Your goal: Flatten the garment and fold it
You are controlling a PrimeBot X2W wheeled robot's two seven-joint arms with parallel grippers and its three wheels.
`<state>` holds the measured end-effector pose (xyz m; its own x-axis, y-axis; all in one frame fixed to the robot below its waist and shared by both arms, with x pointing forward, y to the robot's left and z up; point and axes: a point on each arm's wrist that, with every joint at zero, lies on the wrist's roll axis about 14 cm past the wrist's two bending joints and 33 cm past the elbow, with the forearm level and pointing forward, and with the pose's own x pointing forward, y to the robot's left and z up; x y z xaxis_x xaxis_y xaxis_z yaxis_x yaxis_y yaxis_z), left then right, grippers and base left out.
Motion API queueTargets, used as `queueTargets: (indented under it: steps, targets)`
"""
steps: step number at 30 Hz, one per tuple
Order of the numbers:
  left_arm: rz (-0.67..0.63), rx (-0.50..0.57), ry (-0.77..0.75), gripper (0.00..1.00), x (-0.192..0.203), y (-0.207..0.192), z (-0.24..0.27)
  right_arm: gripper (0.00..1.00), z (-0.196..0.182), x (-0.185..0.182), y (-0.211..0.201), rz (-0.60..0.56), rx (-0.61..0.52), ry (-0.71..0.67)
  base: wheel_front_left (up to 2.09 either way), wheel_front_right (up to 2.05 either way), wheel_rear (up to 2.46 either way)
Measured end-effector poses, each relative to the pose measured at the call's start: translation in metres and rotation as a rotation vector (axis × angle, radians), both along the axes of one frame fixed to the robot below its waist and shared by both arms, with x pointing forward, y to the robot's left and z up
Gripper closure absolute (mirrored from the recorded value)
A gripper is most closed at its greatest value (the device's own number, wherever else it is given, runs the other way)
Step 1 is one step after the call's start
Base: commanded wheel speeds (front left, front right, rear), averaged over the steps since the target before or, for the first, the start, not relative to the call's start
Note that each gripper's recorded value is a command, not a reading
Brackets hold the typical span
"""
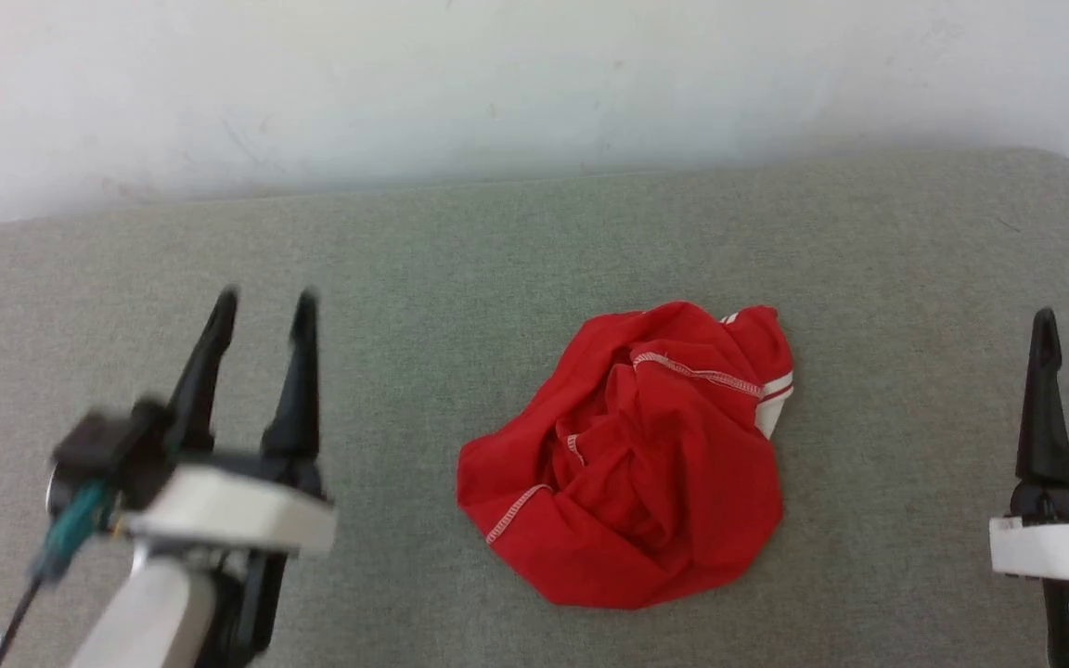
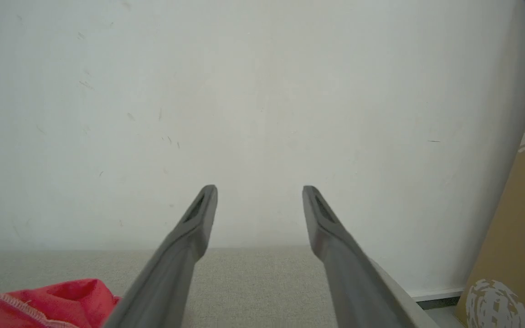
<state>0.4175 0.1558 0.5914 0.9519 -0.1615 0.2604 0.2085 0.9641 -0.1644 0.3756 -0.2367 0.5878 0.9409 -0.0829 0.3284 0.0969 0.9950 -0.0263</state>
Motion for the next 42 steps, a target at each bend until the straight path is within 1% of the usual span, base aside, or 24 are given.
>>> queueTargets:
  steps: [5,8,10,15,20,23,27,30,32,34,38,40,41,42]
  targets:
    - [0.123,-0.002,0.054,0.00,-0.034,0.029,-0.026,0.00,-0.022,0.000,0.001,0.005,0.016,0.066,0.00,0.00,0.00]
    - [0.154,-0.023,0.138,0.00,-0.053,0.033,-0.056,0.00,-0.039,0.002,0.003,0.014,0.039,0.115,0.00,0.00,0.00]
    - [0.167,-0.060,0.165,0.00,-0.059,0.033,-0.065,0.00,-0.047,0.006,0.006,0.025,0.070,0.133,0.00,0.00,0.00]
    - [0.172,-0.088,0.163,0.00,-0.059,0.032,-0.071,0.00,-0.058,0.021,0.026,0.086,0.104,0.159,0.00,0.00,0.00]
    - [0.168,-0.082,0.143,0.00,-0.046,0.034,-0.070,0.00,-0.042,0.063,0.062,0.185,0.085,0.175,0.00,0.00,0.00]
    - [0.173,-0.083,0.153,0.00,-0.041,0.037,-0.075,0.00,-0.041,0.089,0.077,0.236,0.072,0.246,0.00,0.00,0.00]
    - [0.179,-0.086,0.201,0.00,-0.037,0.038,-0.092,0.00,-0.065,0.115,0.081,0.266,0.062,0.421,0.00,0.00,0.00]
    - [0.175,-0.091,0.212,0.00,-0.031,0.038,-0.098,0.00,-0.104,0.124,0.083,0.280,0.061,0.630,0.00,0.00,0.00]
    - [0.182,-0.091,0.222,0.00,-0.027,0.040,-0.102,0.00,-0.139,0.119,0.087,0.294,0.076,0.807,0.00,0.00,0.00]
    - [0.184,-0.090,0.233,0.00,-0.025,0.042,-0.107,0.00,-0.164,0.112,0.094,0.321,0.077,0.941,0.00,0.00,0.00]
    - [0.201,-0.085,0.262,0.00,-0.024,0.047,-0.117,0.00,-0.197,0.101,0.098,0.341,0.067,1.128,0.00,0.00,0.00]
    - [0.204,-0.083,0.273,0.00,-0.024,0.048,-0.120,0.00,-0.208,0.095,0.101,0.350,0.080,1.191,0.00,0.00,0.00]
    - [0.203,-0.084,0.274,0.00,-0.023,0.049,-0.121,0.06,-0.212,0.094,0.102,0.352,0.092,1.212,0.00,0.00,0.00]
    - [0.204,-0.083,0.275,0.00,-0.023,0.049,-0.121,0.51,-0.214,0.094,0.103,0.356,0.102,1.229,0.00,0.00,0.00]
